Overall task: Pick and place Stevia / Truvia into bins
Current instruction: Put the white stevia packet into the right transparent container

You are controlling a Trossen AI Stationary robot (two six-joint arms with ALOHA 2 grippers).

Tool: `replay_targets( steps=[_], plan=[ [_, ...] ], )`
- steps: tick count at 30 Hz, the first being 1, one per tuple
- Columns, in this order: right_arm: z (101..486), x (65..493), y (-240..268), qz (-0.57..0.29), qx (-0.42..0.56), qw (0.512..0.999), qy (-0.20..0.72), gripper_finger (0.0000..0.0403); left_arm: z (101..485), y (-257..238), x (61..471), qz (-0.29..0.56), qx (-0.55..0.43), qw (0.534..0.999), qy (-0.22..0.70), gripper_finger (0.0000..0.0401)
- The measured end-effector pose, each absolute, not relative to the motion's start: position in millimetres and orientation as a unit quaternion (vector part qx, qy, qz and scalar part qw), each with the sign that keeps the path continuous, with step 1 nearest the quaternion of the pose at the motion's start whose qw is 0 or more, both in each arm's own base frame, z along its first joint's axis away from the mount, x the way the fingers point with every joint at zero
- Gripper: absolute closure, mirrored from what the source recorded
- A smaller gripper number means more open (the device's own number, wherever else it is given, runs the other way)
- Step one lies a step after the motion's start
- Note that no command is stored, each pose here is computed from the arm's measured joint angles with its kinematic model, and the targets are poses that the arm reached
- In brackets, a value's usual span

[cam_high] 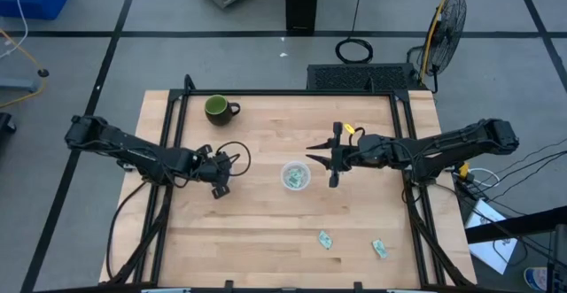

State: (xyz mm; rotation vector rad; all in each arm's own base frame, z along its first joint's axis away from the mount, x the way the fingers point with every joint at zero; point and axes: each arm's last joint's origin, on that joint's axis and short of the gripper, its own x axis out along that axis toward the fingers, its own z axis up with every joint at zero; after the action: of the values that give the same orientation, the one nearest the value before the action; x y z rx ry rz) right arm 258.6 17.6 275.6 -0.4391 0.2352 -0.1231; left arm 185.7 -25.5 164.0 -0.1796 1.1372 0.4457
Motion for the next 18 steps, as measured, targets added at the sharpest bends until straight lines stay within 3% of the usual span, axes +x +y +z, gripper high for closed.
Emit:
replay_targets(
  steps=[9,18],
  plan=[
    [272,255,40,-0.011,-0.221,0.967,0.124,0.0315,164,-25,185,0.205,-0.077,0.815,0.537,0.0288],
    [258,240,74,0.057,-0.147,0.959,0.236,0.0288,165,-25,183,0.199,-0.060,0.810,0.548,0.0288]
  ],
)
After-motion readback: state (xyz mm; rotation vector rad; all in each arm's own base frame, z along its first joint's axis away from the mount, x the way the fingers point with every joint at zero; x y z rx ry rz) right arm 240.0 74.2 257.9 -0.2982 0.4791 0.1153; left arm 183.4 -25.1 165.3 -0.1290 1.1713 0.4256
